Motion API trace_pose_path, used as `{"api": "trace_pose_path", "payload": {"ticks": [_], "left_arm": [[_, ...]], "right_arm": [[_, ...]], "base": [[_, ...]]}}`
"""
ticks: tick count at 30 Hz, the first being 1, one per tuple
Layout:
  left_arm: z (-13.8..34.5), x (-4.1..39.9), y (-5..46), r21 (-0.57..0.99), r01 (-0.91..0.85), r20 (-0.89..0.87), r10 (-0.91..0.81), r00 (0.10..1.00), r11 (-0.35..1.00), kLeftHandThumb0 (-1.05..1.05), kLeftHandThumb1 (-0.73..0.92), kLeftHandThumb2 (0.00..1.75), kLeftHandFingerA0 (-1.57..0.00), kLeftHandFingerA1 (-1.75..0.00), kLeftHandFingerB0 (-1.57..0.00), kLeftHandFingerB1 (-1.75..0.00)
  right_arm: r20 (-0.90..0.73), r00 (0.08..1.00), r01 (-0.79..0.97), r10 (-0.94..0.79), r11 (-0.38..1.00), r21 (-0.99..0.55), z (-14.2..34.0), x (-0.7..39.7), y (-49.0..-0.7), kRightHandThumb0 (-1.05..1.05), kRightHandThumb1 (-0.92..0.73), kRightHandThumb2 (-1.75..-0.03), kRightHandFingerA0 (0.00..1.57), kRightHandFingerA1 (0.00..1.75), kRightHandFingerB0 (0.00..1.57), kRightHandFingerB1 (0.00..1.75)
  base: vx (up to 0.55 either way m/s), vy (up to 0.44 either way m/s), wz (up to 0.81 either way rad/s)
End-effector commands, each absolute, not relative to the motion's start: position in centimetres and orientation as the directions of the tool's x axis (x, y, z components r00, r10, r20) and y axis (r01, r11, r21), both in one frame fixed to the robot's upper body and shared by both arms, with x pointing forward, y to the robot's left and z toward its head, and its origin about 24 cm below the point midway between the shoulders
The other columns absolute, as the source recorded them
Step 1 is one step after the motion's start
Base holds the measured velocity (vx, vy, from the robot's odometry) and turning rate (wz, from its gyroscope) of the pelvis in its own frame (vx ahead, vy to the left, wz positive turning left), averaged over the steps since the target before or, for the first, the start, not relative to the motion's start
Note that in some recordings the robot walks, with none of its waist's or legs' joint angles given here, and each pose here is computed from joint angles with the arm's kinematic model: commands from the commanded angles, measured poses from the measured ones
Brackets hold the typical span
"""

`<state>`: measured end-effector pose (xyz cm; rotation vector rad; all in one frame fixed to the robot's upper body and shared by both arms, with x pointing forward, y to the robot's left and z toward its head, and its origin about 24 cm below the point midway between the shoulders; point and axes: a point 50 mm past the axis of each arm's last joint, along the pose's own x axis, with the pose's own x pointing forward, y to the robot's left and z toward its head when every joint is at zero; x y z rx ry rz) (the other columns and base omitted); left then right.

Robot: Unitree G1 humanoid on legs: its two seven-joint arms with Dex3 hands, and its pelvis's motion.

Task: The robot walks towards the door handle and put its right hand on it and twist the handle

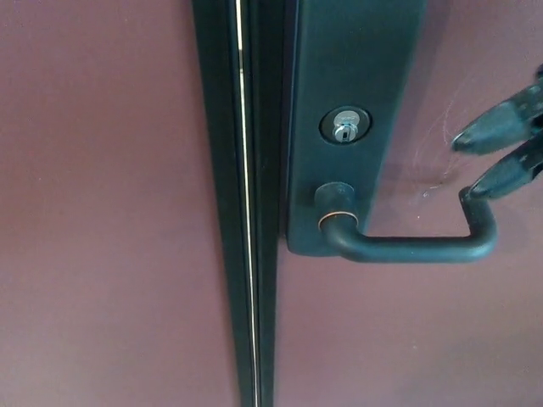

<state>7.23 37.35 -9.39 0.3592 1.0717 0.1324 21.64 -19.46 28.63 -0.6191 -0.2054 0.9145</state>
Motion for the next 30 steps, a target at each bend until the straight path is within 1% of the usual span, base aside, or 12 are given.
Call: {"api": "trace_pose_path", "payload": {"ticks": [1, 10, 15, 21, 22, 23, 26, 27, 30], "left_arm": [[-9.2, 7.1, 37.5, 0.346, 0.087, -0.84, 0.267, 0.473, 0.934, -0.14, 0.73, 0.61, -0.46, -0.43, -0.33, -0.36], [-9.2, 7.0, 37.6, 0.344, 0.095, -0.843, 0.262, 0.471, 0.934, -0.14, 0.73, 0.61, -0.46, -0.43, -0.33, -0.36], [-9.1, 7.1, 37.6, 0.344, 0.102, -0.841, 0.259, 0.474, 0.933, -0.14, 0.73, 0.61, -0.46, -0.43, -0.33, -0.36], [-9.1, 7.0, 37.6, 0.338, 0.112, -0.847, 0.25, 0.468, 0.934, -0.14, 0.73, 0.61, -0.45, -0.42, -0.33, -0.36], [-9.2, 7.1, 37.6, 0.338, 0.109, -0.847, 0.252, 0.467, 0.935, -0.14, 0.73, 0.61, -0.45, -0.42, -0.33, -0.36], [-9.2, 7.0, 37.6, 0.339, 0.108, -0.848, 0.253, 0.467, 0.935, -0.14, 0.73, 0.61, -0.45, -0.42, -0.33, -0.36], [-9.1, 7.0, 37.6, 0.342, 0.116, -0.846, 0.252, 0.47, 0.932, -0.14, 0.73, 0.61, -0.45, -0.43, -0.33, -0.36], [-9.1, 6.9, 37.6, 0.344, 0.122, -0.846, 0.251, 0.47, 0.931, -0.14, 0.73, 0.61, -0.45, -0.43, -0.33, -0.36], [-9.1, 6.9, 37.6, 0.343, 0.121, -0.847, 0.251, 0.469, 0.932, -0.14, 0.73, 0.61, -0.45, -0.43, -0.33, -0.36]], "right_arm": [[-0.198, 0.586, -0.735, 0.785, 0.413, -0.537, 28.1, 22.0, -19.1, -0.35, -0.51, -0.55, 0.49, 0.48, 0.42, 0.39], [-0.244, 0.585, -0.747, 0.774, 0.397, -0.533, 27.6, 22.5, -18.7, -0.35, -0.51, -0.55, 0.49, 0.47, 0.42, 0.39], [-0.27, 0.592, -0.739, 0.759, 0.377, -0.559, 27.8, 23.0, -18.4, -0.34, -0.51, -0.55, 0.48, 0.47, 0.42, 0.39], [-0.279, 0.629, -0.696, 0.726, 0.365, -0.618, 28.2, 23.7, -18.7, -0.35, -0.51, -0.55, 0.49, 0.46, 0.42, 0.39], [-0.279, 0.628, -0.696, 0.726, 0.364, -0.619, 28.3, 23.8, -18.7, -0.35, -0.52, -0.56, 0.47, 0.47, 0.41, 0.39], [-0.273, 0.639, -0.682, 0.719, 0.365, -0.634, 28.4, 23.9, -18.8, -0.36, -0.51, -0.55, 0.49, 0.46, 0.43, 0.38], [-0.263, 0.656, -0.659, 0.708, 0.366, -0.657, 28.8, 24.0, -19.0, -0.36, -0.51, -0.55, 0.49, 0.45, 0.43, 0.38], [-0.253, 0.673, -0.637, 0.695, 0.371, -0.675, 28.9, 24.1, -19.1, -0.41, -0.37, -0.75, 0.44, 0.56, 0.33, 0.48], [-0.247, 0.68, -0.626, 0.69, 0.371, -0.686, 28.9, 24.1, -19.2, -0.43, -0.37, -0.74, 0.44, 0.56, 0.34, 0.48]], "base": [[0.0, 0.0, 0.0], [0.0, 0.0, 0.0], [0.0, 0.0, 0.0], [0.0, 0.0, 0.0], [0.0, 0.0, 0.0], [0.0, 0.0, 0.0], [0.0, 0.0, 0.0], [0.0, 0.0, 0.0], [0.0, 0.0, 0.0]]}}
